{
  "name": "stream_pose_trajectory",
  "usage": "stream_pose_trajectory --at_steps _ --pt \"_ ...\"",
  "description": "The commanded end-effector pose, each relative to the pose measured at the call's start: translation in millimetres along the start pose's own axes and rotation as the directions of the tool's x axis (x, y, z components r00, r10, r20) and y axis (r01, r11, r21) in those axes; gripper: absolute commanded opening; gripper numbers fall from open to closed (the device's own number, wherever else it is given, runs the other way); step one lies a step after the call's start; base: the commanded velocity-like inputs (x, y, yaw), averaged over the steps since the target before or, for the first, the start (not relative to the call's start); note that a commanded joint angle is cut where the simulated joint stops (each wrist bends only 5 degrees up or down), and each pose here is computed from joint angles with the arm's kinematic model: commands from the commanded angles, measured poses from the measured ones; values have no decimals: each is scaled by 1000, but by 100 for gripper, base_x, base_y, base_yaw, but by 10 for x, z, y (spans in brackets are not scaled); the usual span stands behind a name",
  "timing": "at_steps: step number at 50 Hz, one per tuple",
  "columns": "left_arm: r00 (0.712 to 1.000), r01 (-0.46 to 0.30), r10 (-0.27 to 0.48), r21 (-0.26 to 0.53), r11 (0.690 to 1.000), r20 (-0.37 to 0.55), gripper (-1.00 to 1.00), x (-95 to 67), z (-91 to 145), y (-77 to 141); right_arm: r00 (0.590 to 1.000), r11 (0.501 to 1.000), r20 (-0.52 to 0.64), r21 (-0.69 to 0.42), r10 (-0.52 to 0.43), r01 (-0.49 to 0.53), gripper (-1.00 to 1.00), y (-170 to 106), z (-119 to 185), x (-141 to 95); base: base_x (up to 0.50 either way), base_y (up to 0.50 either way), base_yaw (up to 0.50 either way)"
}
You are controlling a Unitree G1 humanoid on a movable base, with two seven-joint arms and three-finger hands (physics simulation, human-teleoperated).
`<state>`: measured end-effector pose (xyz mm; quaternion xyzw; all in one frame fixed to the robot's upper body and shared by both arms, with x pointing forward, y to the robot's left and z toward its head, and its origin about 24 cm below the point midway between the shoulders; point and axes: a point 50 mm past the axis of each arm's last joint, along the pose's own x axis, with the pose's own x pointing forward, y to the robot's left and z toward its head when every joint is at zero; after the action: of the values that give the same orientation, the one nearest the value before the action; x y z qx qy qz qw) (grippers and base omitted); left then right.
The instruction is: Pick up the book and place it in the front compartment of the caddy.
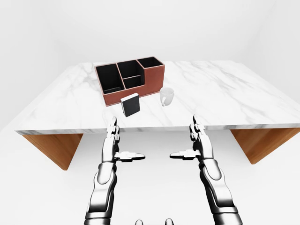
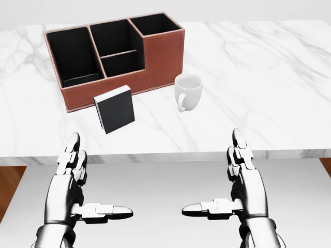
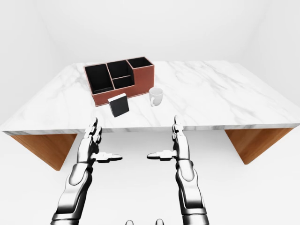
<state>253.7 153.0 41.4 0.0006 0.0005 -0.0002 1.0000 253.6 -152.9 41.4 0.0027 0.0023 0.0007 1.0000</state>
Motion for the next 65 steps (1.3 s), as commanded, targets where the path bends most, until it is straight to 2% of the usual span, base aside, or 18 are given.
stream_pose_trajectory --at_steps 1,19,27,30,37,41,53,65 --pt "1000 0 0 4 1000 -3 100 -3 12 72 1000 1000 -10 14 4 -3 100 -61 22 -11 0 0 0" --pt "1000 3 -3 3 1000 1 100 -6 84 82 1000 1000 -8 15 3 -3 100 -77 48 -4 0 0 0" --pt "1000 3 -3 9 1000 2 100 -9 123 92 1000 1000 18 14 -5 5 100 -110 152 -10 0 0 0" --pt "1000 2 -2 9 1000 30 100 -13 190 102 999 1000 54 12 -8 8 100 -119 235 -24 0 0 0" --pt "986 0 -2 11 1000 165 100 -53 507 131 992 1000 126 6 -18 17 100 -143 406 -45 0 0 0" --pt "981 5 -8 17 1000 192 100 -68 569 128 986 1000 167 4 -14 14 100 -132 500 -68 0 0 0" --pt "941 10 -16 19 1000 339 100 -169 914 145 964 1000 267 11 -21 18 100 -155 731 -126 0 0 0" --pt "916 3 -14 28 1000 400 100 -210 1058 167 914 999 405 -6 -26 32 100 -178 1058 -237 0 0 0"
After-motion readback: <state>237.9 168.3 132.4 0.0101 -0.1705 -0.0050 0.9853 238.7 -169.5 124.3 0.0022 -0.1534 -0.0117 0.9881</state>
